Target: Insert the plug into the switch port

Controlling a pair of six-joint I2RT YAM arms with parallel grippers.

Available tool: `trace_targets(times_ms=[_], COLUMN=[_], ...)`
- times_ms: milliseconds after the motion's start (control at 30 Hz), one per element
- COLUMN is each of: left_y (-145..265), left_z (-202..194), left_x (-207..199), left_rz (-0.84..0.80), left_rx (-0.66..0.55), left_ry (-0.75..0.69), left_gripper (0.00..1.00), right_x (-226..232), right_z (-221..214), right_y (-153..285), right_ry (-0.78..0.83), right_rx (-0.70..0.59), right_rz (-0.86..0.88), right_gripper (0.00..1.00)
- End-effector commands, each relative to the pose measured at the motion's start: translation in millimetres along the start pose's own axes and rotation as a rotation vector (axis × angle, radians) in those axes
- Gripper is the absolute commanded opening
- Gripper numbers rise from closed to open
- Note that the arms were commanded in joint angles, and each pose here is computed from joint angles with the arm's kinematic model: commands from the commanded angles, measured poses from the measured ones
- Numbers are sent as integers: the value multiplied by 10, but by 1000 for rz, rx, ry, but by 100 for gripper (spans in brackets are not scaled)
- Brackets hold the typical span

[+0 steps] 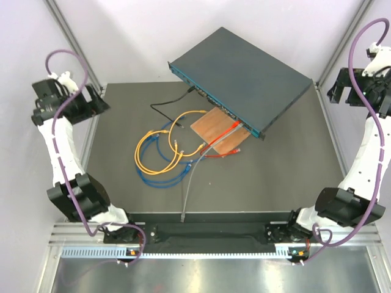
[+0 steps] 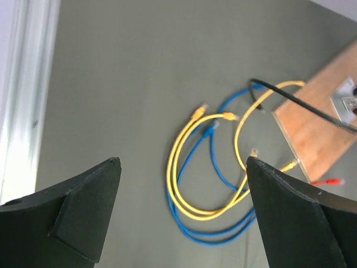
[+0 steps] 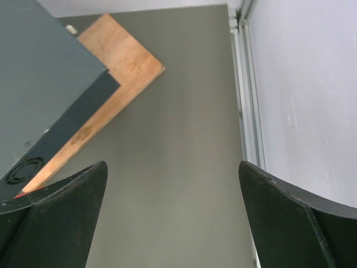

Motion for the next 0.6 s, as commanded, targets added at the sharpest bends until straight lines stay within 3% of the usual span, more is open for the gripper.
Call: trace_targets(times_ms=[0,33,200,400,567], left_y=[58,-15,-359,-878,-1433], left_z=[-136,-148,-978,-1601,-1839], left_x=[-252,-374,-657,-945,-1114], left_rz=[-210,-277,-388,-599,-582], left_rx=[-58,-108,-49,49,90], left_ry=[-148,-221,-427,-521,-560], left_gripper=[99,99,97,75,55], right_x=[96,114,171,181,173], right_z=[167,165,178,171,137], right_y=[169,166,138,105,70], right_ry=[65,54,19,-6,-15], right_rx=[-123,-127,-126,-91,-71], right_rz=[44,58,123,154,154], right_gripper=[100,100,100,100,100])
Point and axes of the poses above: each gripper's point midway between its finger pads, its own y axis back along the fingers, its own x axis along the line the jaws close on, z = x × y, the point moved 8 cm from there along y, back along the fingers, and after that the axes turned 12 degrees about y, right-handed, at the moved point
